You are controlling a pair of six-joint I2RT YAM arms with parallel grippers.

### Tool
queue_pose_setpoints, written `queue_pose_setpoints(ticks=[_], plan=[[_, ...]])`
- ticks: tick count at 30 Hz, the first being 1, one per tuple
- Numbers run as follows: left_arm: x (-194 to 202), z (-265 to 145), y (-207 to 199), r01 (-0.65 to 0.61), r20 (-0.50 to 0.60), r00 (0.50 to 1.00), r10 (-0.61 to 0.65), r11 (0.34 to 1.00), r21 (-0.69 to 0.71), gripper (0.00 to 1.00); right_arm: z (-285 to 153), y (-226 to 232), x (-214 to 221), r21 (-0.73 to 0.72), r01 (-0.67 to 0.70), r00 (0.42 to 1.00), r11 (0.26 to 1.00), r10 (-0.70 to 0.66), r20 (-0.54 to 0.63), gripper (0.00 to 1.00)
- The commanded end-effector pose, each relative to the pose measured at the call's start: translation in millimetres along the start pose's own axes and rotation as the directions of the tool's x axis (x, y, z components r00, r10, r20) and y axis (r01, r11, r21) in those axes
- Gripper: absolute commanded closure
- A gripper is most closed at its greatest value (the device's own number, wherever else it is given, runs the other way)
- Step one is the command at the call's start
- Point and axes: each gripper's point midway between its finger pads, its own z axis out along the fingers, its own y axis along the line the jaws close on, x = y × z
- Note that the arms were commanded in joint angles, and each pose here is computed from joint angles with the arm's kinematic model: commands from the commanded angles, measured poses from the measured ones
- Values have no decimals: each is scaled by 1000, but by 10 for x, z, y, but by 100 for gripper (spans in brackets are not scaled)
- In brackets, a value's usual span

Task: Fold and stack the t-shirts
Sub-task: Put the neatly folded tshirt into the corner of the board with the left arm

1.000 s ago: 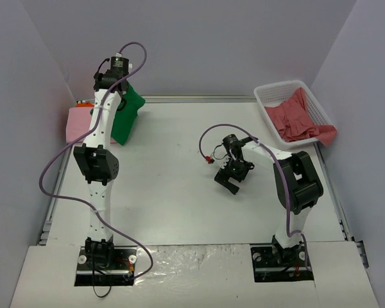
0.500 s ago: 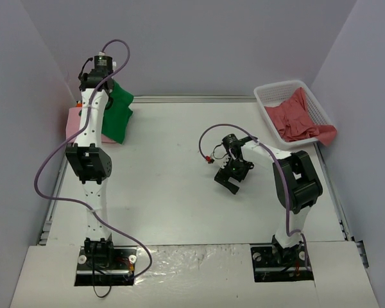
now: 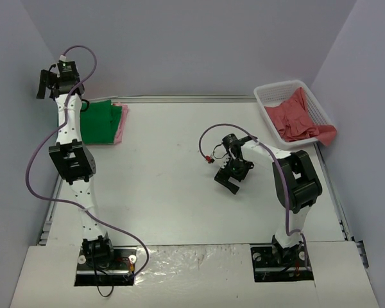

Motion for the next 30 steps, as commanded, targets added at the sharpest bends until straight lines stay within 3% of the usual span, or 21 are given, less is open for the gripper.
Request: queue_pose_setpoints(ticks=[1,3,5,8,11,14,17,18,21,22,24,25,26,28,30], plan=[[-258,-54,433,-23,57,998,36,976,-217,6,323,215,342,-126,-40,995,991,28,-101,0],[-362,-204,500,-8,93,995,28,977,-212,0,318,196,366,-127,-51,994,991,39,-101,0],[-461,-412,542,5,132,991,24,977,-214,6,317,186,378,-129,-55,994,990,42,-101,0],[-520,-706,598,25,183,983,11,981,-191,6,327,168,397,-124,-61,993,990,47,-108,0],[-555,-1038,531,47,232,972,-24,994,-96,6,314,144,393,-116,-59,993,991,47,-104,0],[-454,-1383,405,85,224,969,-102,993,87,6,281,127,367,-111,-63,995,992,54,-89,0],[-273,-1771,45,96,200,963,-183,919,382,6,224,133,289,-118,-61,997,991,55,-51,0],[-260,-1973,-195,59,214,956,-203,843,534,6,199,128,272,-115,-58,998,992,54,-41,0],[80,-2469,-572,0,209,951,-230,673,740,6,137,99,205,-105,-63,998,993,62,-11,0],[15,-2832,-544,-51,289,912,-290,621,782,6,110,89,177,-103,-66,998,993,66,3,0],[395,-2878,-864,-86,277,927,-253,575,813,6,58,75,125,-100,-68,997,993,72,28,0],[356,-2977,-924,-142,347,898,-269,570,809,6,31,68,91,-100,-67,997,993,71,43,0],[391,-3175,-881,-187,407,868,-285,572,798,6,6,81,53,-109,-64,996,992,71,62,0],[596,-3165,-959,-226,451,853,-263,593,773,6,-78,56,-31,-100,-64,992,993,74,99,0],[744,-3133,-1030,-240,445,864,-233,587,773,6,-169,15,-108,-81,-74,987,994,84,134,0]])
